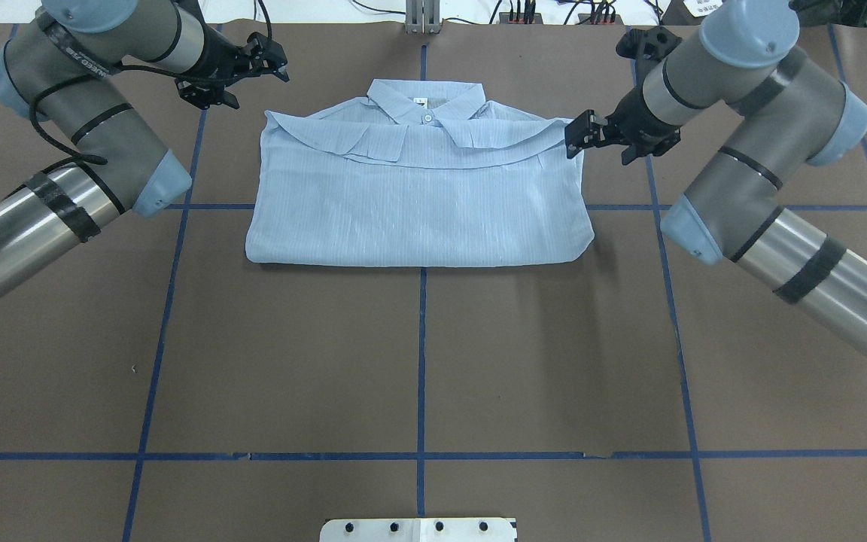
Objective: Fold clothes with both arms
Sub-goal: 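Release the hem at the collar and raise both grippers, then lower the right gripper and grasp the folded shirt's side edge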
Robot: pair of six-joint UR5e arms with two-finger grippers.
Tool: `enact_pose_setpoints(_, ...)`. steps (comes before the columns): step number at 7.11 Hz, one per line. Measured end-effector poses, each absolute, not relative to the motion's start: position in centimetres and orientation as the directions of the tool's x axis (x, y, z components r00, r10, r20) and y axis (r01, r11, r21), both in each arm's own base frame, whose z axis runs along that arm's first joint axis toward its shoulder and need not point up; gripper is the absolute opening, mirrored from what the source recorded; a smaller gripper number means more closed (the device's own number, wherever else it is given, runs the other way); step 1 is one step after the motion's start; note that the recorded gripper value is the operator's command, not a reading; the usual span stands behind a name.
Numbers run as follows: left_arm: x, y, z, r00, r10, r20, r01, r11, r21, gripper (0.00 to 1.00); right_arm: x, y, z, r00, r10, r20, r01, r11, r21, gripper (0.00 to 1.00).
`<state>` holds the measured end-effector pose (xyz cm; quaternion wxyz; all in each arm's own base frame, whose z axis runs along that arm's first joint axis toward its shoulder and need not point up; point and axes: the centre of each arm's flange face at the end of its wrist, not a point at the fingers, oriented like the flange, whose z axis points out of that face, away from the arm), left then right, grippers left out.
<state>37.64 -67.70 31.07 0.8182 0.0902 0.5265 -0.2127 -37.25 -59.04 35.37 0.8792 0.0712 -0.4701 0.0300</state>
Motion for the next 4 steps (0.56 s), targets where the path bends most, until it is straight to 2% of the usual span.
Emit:
enact_pose_setpoints(2, 37.1, -67.1, 31.1, 0.344, -0.262, -0.902, 0.45, 0.889, -0.086, 1.0, -40.6, -54.8, 36.8, 0.576, -0.046, 0.816, -0.075, 0.991, 0.109, 0.94)
enact_pose_setpoints(3, 37.0, -67.0, 31.2, 0.342, -0.263, -0.902, 0.451, 0.888, -0.088, 1.0, -42.2, -53.6, 37.5, 0.59, -0.056, 0.805, -0.059, 0.992, 0.113, 0.83)
enact_pose_setpoints(4, 37.0, -66.9, 31.4, 0.342, -0.265, -0.902, 0.452, 0.888, -0.089, 1.0, -43.1, -53.0, 38.0, 0.599, -0.06, 0.799, -0.047, 0.993, 0.111, 0.56)
